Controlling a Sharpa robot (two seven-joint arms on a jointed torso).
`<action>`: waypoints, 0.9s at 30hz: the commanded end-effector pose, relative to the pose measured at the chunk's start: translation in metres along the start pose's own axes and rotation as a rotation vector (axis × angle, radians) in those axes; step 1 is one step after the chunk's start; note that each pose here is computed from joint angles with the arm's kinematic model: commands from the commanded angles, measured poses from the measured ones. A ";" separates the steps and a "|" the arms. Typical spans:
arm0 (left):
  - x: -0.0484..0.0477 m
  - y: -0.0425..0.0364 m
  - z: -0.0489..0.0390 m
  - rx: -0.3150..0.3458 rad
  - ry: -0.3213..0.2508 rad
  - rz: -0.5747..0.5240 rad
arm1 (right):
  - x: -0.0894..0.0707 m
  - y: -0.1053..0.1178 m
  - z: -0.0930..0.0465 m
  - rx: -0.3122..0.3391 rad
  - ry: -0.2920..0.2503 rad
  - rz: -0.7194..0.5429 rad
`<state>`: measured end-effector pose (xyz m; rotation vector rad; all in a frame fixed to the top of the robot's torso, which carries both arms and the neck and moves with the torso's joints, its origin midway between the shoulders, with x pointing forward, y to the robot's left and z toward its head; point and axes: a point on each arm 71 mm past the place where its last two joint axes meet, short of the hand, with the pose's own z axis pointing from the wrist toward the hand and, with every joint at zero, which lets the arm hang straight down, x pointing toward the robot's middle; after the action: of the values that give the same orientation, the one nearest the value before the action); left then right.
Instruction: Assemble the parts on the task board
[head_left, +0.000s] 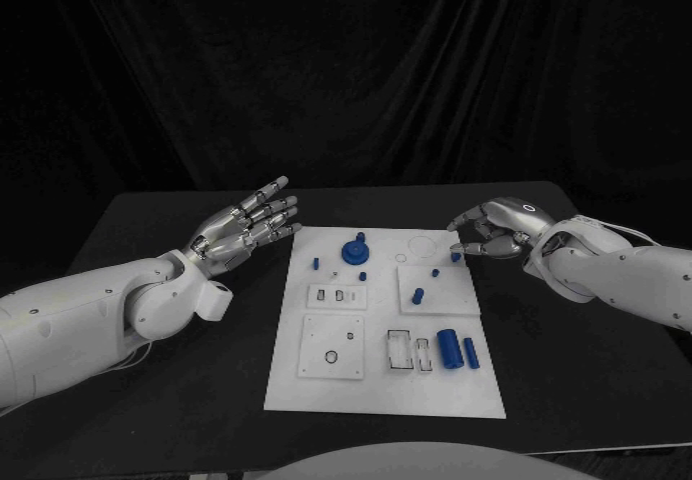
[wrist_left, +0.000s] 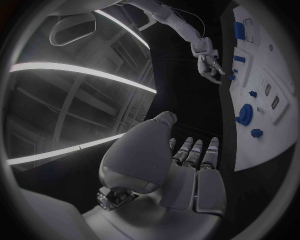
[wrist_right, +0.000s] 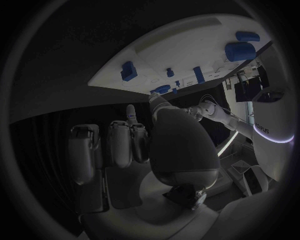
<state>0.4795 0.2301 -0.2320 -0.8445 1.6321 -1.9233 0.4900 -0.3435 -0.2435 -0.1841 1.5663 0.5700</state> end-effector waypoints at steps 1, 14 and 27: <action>0.0000 -0.0019 -0.0002 0.036 -0.001 -0.006 | 0.000 -0.002 -0.001 -0.009 -0.031 0.011; -0.0003 -0.0003 -0.0018 0.027 -0.001 -0.009 | 0.005 -0.004 0.000 -0.008 -0.015 0.013; -0.0014 0.0001 -0.0034 0.028 -0.002 -0.011 | 0.021 -0.011 -0.009 0.029 0.034 0.027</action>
<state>0.4786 0.2341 -0.2341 -0.8500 1.6219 -1.9205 0.4857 -0.3512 -0.2641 -0.1622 1.5952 0.5730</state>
